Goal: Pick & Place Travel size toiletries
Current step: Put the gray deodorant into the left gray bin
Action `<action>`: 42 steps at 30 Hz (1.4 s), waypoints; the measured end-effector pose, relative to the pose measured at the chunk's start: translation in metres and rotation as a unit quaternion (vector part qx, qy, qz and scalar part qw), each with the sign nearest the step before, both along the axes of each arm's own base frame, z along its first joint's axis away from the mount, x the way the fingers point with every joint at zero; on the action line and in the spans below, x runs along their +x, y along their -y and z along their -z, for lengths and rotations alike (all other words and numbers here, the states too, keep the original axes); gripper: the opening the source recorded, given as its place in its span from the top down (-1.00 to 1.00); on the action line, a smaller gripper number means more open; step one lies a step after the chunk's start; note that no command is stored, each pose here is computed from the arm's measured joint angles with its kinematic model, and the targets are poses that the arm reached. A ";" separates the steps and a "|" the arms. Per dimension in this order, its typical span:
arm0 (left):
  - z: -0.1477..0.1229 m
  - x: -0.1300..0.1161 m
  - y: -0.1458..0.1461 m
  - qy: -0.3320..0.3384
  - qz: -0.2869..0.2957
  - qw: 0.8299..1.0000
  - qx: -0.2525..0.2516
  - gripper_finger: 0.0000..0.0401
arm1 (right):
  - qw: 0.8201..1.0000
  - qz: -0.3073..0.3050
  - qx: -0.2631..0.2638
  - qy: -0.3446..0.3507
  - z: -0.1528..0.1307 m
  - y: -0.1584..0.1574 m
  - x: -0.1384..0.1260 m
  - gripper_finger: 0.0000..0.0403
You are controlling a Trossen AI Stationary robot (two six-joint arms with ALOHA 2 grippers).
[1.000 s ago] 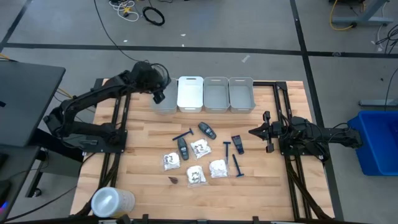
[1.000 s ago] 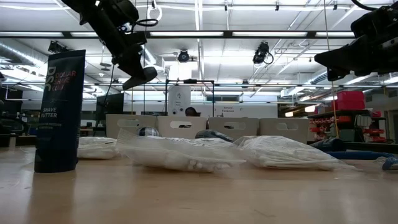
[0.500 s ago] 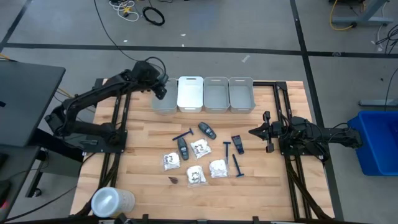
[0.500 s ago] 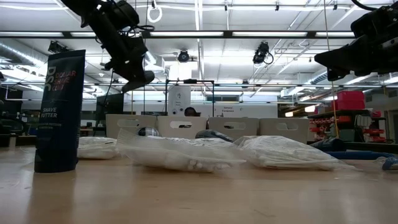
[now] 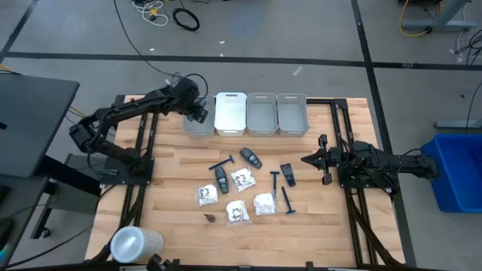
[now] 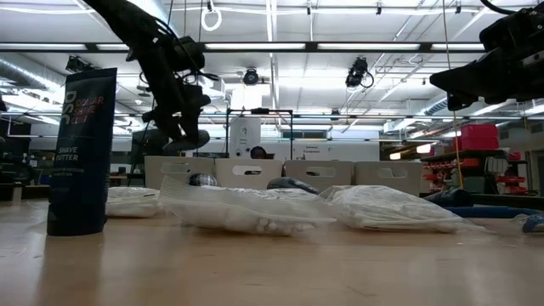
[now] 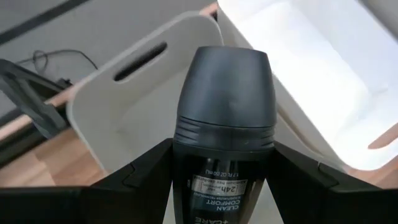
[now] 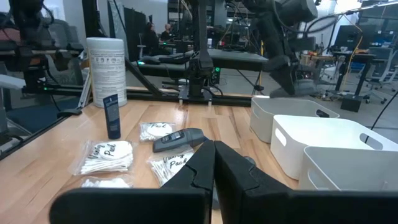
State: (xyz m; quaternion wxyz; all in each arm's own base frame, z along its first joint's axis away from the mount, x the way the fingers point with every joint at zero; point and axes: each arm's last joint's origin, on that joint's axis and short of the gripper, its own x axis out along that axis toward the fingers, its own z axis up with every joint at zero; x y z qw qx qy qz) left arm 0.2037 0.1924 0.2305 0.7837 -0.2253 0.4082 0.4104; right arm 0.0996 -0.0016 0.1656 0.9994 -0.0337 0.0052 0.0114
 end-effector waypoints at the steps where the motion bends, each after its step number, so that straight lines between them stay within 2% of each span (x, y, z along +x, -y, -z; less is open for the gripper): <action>1: 0.003 0.001 -0.001 -0.004 0.000 1.000 -0.003 -0.17 | 1.000 0.000 0.000 0.000 0.000 0.000 0.000 0.93; 17: 0.037 0.011 -0.010 -0.048 -0.002 0.998 -0.048 -0.17 | 1.000 0.000 0.000 0.000 0.000 0.000 0.000 0.93; 28: 0.042 0.013 -0.011 -0.051 0.013 0.997 -0.059 -0.19 | 1.000 0.000 0.000 0.000 0.000 0.000 0.000 0.93; 42: 0.041 0.013 -0.010 -0.052 0.020 0.997 -0.058 -0.49 | 1.000 0.000 0.000 0.000 0.000 0.000 0.000 0.93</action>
